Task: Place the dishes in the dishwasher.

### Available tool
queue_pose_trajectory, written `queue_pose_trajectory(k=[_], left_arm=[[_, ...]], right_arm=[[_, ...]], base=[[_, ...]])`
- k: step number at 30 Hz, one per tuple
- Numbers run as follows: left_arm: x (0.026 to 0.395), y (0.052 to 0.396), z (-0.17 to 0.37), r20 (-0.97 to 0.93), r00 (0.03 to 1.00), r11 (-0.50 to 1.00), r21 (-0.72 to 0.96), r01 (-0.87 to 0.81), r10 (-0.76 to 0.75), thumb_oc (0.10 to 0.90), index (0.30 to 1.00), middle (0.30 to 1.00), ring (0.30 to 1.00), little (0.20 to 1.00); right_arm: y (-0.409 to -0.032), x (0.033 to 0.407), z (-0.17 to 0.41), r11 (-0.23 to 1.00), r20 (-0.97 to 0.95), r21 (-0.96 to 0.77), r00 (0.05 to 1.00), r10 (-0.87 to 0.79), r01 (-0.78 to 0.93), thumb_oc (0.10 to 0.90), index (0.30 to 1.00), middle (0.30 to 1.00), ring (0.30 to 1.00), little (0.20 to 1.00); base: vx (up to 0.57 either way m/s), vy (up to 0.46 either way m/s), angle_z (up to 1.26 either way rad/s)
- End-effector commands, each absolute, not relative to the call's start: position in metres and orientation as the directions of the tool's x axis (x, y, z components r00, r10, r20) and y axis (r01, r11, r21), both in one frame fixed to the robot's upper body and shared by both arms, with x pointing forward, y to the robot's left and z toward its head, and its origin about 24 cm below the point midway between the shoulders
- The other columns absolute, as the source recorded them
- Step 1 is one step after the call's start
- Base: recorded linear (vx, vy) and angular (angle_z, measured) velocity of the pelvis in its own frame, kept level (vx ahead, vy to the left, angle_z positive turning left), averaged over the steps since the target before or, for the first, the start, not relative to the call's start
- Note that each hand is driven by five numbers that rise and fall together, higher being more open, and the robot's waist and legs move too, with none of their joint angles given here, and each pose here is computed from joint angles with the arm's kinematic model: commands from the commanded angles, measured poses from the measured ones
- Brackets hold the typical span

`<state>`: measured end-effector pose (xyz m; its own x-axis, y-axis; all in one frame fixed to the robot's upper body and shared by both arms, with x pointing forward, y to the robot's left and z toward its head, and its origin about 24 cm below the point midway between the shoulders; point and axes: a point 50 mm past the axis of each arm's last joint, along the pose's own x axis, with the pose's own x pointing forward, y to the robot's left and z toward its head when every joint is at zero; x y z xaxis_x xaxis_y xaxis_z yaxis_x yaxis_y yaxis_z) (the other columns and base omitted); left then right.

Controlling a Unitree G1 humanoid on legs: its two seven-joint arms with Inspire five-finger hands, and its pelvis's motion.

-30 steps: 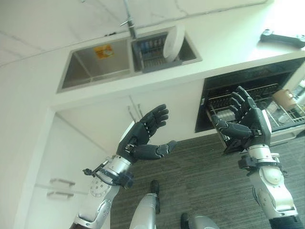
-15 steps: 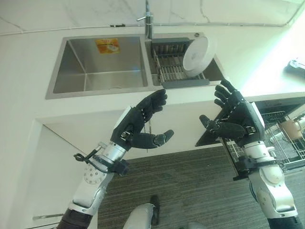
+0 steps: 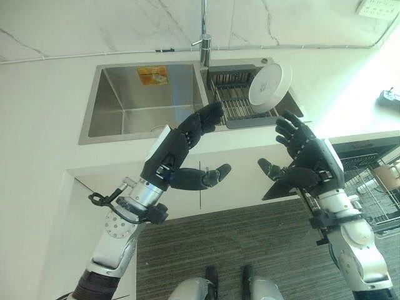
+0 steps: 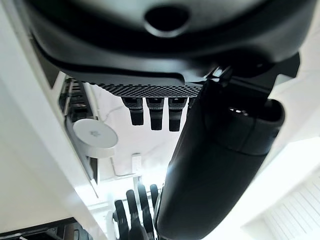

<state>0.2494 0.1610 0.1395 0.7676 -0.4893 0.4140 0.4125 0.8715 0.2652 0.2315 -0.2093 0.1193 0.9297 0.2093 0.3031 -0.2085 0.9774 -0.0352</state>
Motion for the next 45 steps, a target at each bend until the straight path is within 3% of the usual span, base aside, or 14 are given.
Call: queue_pose_trajectory(k=[1,7,11,20,45], left_arm=[[0.230,0.148,0.187,0.615,0.577,0.843,0.375,0.386,-0.537,0.800,0.900,0.900,0.900,0.900],[0.228,0.146,0.187,0.600,0.577,0.831,0.373,0.412,-0.555,0.800,0.900,0.900,0.900,0.900],[0.223,0.155,0.184,0.600,0.595,0.844,0.351,0.405,-0.535,0.800,0.900,0.900,0.900,0.900],[0.222,0.161,0.183,0.640,0.597,0.864,0.240,0.442,-0.484,0.800,0.900,0.900,0.900,0.900],[0.232,0.155,0.180,0.636,0.608,0.874,0.262,0.409,-0.476,0.800,0.900,0.900,0.900,0.900]], right_arm=[[-0.207,0.235,0.178,0.973,0.582,-0.020,0.789,0.197,-0.229,0.800,0.900,0.900,0.900,0.900],[-0.206,0.235,0.178,0.978,0.578,-0.021,0.795,0.182,-0.209,0.800,0.900,0.900,0.900,0.900],[-0.201,0.235,0.194,0.965,0.645,-0.044,0.731,0.225,-0.258,0.800,0.900,0.900,0.900,0.900],[-0.210,0.234,0.189,0.966,0.626,-0.052,0.746,0.228,-0.252,0.800,0.900,0.900,0.900,0.900],[-0.210,0.236,0.177,0.965,0.646,0.178,0.762,0.032,-0.191,0.800,0.900,0.900,0.900,0.900]], base=[[0.21,-0.205,0.49],[0.25,-0.399,0.60],[0.28,-0.640,0.10],[0.14,-0.306,0.11],[0.09,0.166,0.06]])
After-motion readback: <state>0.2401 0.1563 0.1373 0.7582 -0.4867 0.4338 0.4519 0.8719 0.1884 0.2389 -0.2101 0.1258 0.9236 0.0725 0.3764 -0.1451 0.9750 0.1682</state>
